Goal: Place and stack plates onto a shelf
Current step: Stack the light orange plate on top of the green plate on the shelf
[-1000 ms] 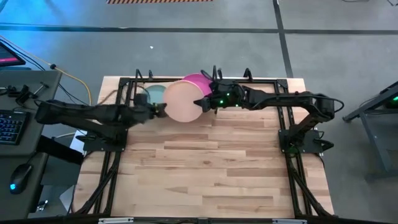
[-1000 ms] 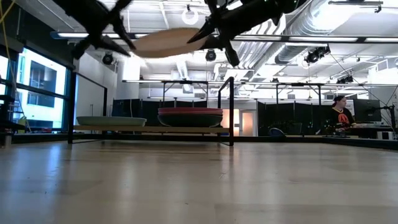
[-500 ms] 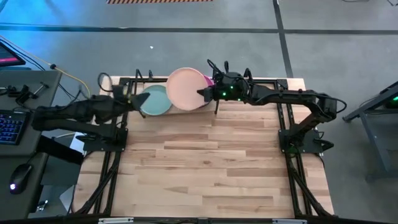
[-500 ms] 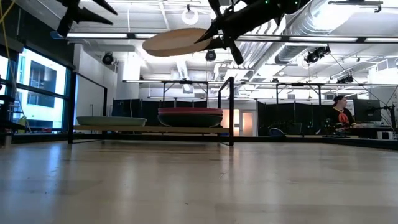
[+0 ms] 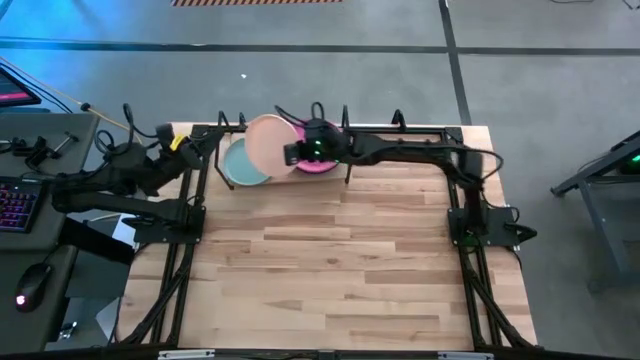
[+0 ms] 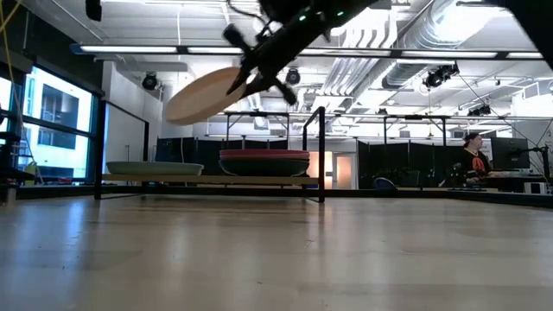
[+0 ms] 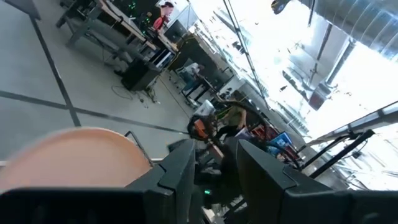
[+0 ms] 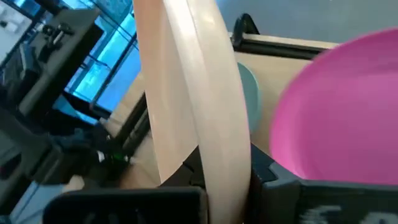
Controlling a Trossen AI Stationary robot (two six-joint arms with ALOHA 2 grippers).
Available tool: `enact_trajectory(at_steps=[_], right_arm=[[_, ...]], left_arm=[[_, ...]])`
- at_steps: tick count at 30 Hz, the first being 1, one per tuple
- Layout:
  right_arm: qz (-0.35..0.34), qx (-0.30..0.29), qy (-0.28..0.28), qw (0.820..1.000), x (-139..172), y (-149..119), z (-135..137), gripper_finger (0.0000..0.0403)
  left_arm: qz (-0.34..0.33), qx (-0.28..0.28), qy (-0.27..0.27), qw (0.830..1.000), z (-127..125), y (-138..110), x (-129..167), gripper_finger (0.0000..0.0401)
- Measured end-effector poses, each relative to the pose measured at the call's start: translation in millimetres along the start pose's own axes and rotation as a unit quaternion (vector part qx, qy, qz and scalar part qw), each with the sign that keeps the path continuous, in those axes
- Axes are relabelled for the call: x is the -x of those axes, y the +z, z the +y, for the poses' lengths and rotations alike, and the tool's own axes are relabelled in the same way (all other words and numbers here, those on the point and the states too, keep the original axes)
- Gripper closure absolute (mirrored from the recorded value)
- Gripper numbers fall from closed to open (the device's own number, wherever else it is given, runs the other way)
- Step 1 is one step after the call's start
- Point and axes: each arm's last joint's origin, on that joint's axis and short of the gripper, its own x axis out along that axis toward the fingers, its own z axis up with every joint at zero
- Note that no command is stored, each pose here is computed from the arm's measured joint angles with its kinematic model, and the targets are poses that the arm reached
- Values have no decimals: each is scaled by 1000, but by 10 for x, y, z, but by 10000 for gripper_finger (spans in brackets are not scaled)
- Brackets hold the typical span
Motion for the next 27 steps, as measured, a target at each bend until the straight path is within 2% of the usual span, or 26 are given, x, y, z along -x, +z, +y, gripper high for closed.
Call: enact_trajectory(at_steps=[9, 14, 21, 27], right_arm=[[7, -66, 6, 998, -648, -69, 65, 387], [16, -106, 0, 994, -946, -248, 17, 387], [22, -97, -51, 994, -1030, -358, -79, 385], [18, -77, -56, 995, -1023, -351, -81, 387]], left_arm=[[0, 4, -3, 1000, -4, 3, 0, 292], [3, 4, -6, 1000, -6, 1, 0, 292], [10, 3, -12, 1000, -8, -4, 0, 292], [10, -5, -12, 1000, -7, -6, 0, 293]])
